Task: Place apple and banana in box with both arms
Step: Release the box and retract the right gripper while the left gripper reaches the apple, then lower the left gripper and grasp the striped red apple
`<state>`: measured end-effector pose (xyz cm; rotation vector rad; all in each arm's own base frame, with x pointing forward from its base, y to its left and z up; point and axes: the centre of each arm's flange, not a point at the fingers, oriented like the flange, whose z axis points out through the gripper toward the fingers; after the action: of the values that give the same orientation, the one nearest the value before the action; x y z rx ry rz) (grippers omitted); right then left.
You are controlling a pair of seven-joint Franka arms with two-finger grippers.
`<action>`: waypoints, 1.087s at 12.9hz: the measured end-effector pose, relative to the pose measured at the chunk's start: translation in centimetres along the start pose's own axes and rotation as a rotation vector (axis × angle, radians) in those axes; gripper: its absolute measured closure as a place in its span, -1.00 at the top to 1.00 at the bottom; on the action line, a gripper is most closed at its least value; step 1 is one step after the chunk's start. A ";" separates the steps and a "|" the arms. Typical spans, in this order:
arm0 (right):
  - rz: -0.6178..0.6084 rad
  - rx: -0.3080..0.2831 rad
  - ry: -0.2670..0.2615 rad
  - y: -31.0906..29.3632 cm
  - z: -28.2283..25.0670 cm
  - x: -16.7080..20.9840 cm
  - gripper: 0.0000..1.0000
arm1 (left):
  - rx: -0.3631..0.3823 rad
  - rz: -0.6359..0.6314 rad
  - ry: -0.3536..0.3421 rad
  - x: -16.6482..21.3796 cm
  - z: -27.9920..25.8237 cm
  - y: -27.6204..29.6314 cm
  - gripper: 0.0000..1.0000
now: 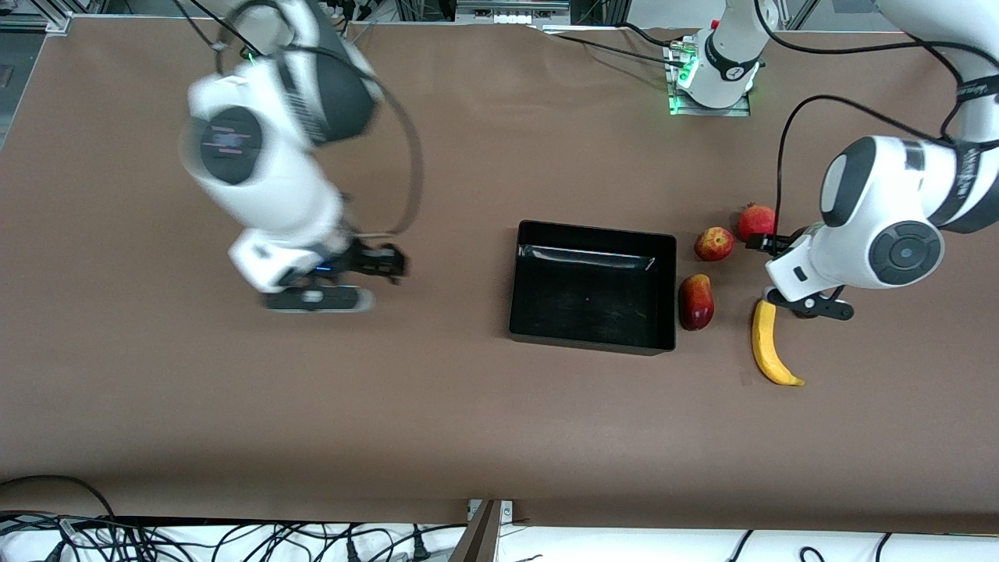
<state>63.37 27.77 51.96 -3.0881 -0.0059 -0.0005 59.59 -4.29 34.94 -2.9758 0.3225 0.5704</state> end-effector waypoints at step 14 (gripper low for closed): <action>-0.069 -0.028 -0.031 17.8 -6.5 -7.0 1.00 | -0.124 -0.135 0.185 -3.8 16.3 3.4 1.00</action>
<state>56.45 9.58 57.44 -3.1133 -0.1145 0.0449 49.63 -4.73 21.09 -3.1453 0.1012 0.3118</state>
